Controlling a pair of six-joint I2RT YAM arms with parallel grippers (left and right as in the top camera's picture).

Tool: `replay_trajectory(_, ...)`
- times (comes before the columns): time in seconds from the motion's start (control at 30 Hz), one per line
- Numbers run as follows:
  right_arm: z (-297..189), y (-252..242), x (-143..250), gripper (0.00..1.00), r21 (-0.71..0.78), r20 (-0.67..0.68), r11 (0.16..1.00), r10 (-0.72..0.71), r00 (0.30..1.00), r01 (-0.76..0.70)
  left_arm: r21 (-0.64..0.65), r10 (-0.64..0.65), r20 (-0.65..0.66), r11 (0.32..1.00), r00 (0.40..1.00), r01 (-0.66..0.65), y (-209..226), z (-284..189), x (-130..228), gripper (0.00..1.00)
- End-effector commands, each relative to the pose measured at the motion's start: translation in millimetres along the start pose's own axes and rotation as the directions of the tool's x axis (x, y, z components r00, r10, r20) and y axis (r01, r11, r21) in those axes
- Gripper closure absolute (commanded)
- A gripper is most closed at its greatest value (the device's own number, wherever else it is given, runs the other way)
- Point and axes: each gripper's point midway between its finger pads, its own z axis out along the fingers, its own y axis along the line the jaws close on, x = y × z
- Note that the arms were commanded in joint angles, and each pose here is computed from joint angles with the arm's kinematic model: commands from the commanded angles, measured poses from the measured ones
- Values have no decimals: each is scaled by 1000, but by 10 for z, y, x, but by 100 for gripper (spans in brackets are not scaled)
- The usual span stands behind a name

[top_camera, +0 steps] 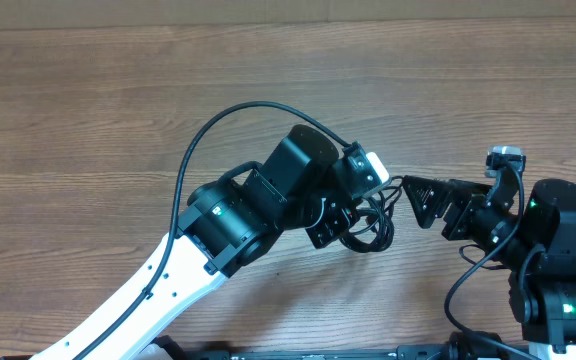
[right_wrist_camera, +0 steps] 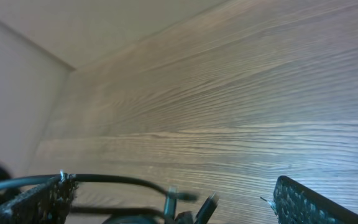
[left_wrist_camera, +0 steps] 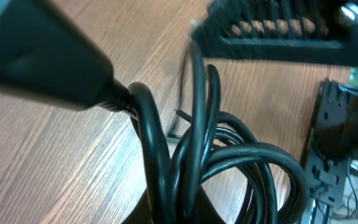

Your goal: Untangle cables

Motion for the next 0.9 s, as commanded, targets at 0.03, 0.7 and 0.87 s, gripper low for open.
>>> replay_trajectory(0.03,-51,140,-61,0,-56,13,997,-49,999,50,-78,-74,35,994,997,76,114,-57,-89,96)
replay_trajectory(0.7,-128,564,-19,0,-296,10,942,-163,987,158,-148,-416,245,877,876,458,405,-135,-408,96)
replay_trajectory(0.87,-153,639,-7,0,-338,9,926,-172,985,165,-111,-429,258,877,866,468,363,-136,-469,96)
